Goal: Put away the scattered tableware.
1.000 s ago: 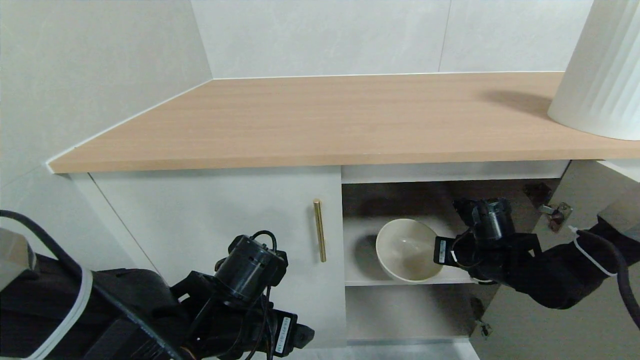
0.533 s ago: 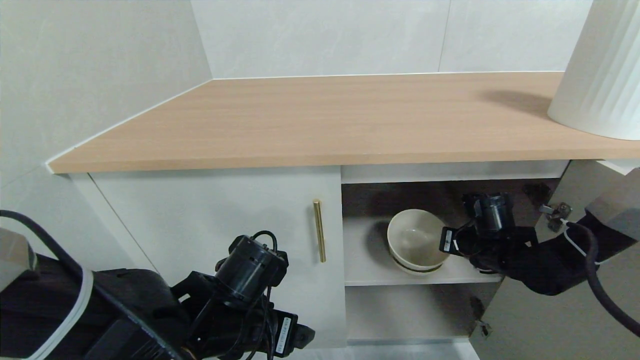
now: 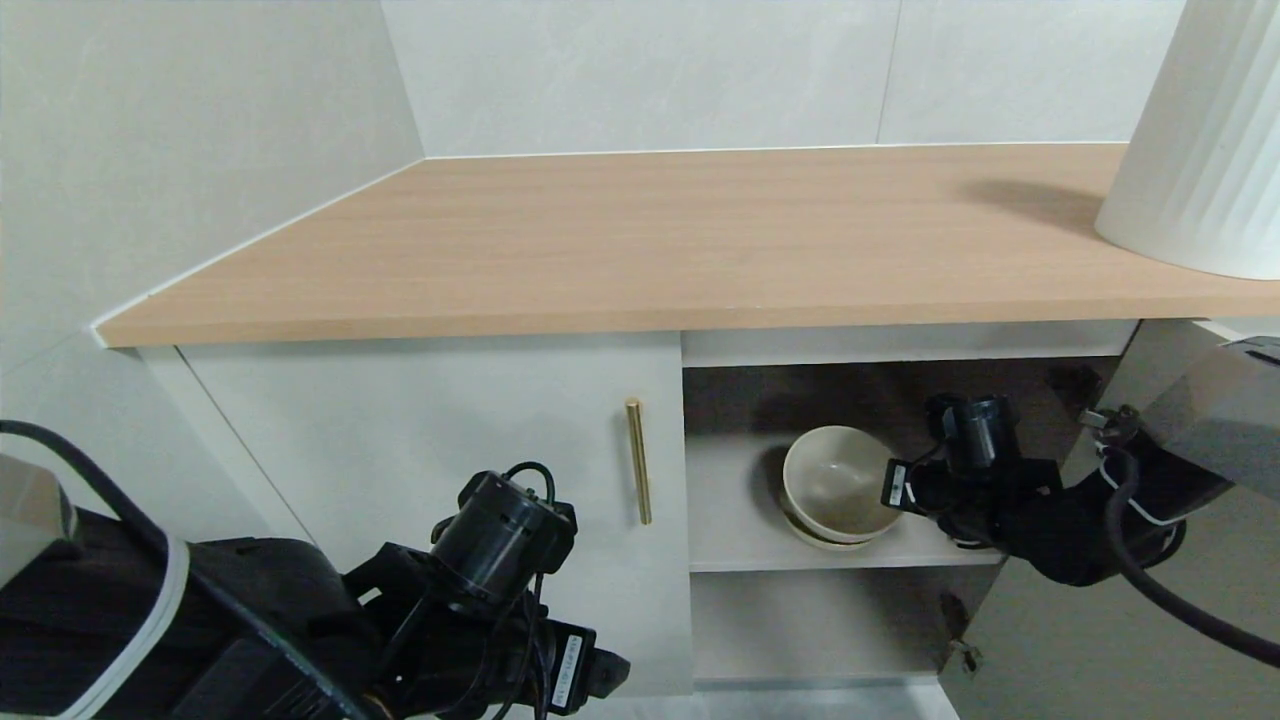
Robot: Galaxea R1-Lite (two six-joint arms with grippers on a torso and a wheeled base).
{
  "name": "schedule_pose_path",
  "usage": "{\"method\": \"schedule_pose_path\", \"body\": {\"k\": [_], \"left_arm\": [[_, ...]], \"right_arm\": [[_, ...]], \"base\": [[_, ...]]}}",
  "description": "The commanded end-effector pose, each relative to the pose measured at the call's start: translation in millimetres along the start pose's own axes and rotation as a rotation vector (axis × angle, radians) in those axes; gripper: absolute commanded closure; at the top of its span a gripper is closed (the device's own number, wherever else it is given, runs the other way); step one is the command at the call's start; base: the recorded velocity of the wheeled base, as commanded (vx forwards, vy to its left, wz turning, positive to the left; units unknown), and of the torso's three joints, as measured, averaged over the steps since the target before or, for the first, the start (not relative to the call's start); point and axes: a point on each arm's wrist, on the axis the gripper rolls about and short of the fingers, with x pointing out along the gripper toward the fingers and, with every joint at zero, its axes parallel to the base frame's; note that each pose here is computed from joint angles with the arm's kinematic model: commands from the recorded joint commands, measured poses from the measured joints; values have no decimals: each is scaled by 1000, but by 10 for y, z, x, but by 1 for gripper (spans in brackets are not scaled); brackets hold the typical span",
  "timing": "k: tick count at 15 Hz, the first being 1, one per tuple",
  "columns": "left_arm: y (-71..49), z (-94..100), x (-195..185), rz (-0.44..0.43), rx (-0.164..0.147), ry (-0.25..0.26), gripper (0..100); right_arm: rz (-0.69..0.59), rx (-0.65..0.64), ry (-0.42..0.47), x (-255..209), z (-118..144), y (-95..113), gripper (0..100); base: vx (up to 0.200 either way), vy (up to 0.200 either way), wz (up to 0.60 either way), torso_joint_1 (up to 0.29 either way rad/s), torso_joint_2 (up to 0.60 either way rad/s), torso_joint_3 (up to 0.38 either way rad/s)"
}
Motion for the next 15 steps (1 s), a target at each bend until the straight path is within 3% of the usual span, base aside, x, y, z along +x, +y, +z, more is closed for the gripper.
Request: {"method": "schedule_pose_path", "body": {"k": [1,12,13,15], "left_arm": [[1,0,1,1,-1,0,0],[1,-4,14,3,0,4,0],[1,-4,14,3,0,4,0],[1,-4,14,3,0,4,0]], "right_arm": [[-1,-2,5,66,-41,3,100],[-1,-4,4,186,-71,29,100],[0,-4,4,184,-73,35,0],[2,-7,10,179,-90,40,0]], "base": [[0,0,0,0,0,0],[0,0,0,0,0,0],[0,0,0,0,0,0],[0,0,0,0,0,0]]}}
